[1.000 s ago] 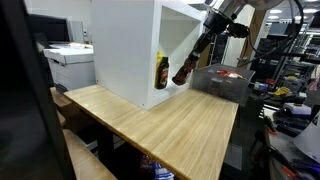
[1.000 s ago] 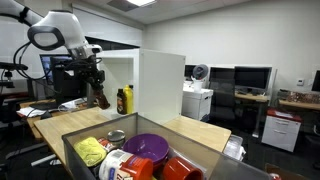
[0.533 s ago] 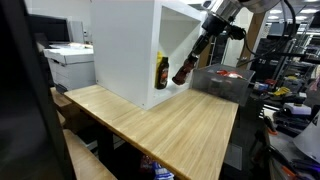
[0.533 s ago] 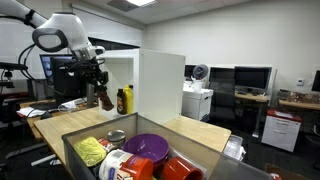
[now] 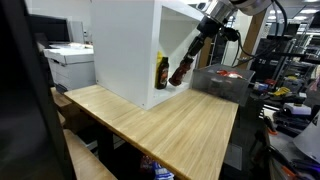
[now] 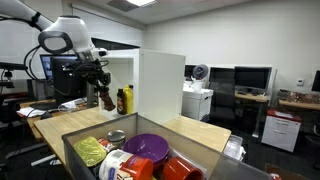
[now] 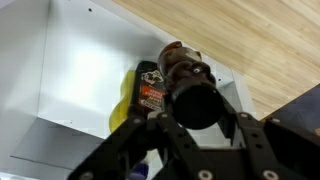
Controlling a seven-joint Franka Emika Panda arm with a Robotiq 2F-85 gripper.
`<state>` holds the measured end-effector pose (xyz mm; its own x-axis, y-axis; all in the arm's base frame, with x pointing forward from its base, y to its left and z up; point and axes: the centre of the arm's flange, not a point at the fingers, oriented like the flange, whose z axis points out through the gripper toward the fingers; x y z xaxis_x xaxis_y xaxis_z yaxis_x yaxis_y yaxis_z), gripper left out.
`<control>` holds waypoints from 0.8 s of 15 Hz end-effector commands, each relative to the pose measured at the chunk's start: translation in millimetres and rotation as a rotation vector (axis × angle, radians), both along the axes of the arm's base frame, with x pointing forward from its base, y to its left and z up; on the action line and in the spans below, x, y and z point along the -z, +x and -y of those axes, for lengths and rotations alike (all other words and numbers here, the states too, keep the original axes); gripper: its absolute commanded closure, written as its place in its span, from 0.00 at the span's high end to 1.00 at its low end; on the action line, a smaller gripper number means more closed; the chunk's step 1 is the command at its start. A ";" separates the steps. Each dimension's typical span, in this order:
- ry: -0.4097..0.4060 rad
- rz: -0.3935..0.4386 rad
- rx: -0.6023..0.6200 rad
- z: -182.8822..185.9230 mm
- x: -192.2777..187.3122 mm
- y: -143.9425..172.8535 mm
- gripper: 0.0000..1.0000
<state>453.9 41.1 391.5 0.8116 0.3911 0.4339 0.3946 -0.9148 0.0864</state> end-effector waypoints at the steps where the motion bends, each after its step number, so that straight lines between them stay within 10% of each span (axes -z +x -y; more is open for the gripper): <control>1: -0.023 0.038 -0.038 5.7 0.9 14.3 0.20; 12: -0.054 0.052 -0.098 0.6 9.3 24.5 0.20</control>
<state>465.9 45.5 380.6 0.7746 0.4519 0.4425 0.4498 -0.8854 0.1169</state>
